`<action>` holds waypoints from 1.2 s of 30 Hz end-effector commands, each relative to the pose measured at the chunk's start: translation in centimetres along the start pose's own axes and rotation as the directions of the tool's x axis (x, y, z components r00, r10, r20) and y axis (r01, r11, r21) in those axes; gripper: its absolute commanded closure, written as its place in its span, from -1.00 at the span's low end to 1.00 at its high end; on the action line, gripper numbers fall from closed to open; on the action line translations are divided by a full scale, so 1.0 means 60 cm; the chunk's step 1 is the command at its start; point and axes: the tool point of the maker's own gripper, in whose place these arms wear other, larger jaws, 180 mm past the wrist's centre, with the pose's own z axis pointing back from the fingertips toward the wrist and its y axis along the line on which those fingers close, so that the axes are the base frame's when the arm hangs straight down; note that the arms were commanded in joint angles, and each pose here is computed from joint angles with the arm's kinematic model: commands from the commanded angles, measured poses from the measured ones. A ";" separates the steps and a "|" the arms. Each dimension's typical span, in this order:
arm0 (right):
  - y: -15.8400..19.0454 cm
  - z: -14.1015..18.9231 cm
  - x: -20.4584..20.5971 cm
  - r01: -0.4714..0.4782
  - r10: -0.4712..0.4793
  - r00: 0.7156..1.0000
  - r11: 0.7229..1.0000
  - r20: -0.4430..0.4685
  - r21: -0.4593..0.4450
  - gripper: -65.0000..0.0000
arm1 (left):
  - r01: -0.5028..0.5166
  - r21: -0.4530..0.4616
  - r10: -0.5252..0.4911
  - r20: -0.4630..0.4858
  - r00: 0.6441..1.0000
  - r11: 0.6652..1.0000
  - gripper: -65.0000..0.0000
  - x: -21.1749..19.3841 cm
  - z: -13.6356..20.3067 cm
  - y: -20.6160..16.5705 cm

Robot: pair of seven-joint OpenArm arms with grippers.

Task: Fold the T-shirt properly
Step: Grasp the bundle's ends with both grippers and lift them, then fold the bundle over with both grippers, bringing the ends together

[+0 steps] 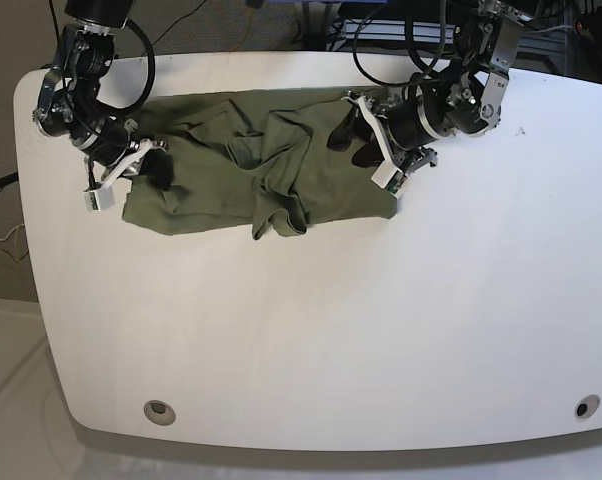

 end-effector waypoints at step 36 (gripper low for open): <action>0.343 -0.014 0.074 -0.345 0.295 0.936 0.876 0.190 0.338 1.00 | -0.098 0.145 0.080 0.121 0.989 0.985 0.14 0.037 0.070 0.102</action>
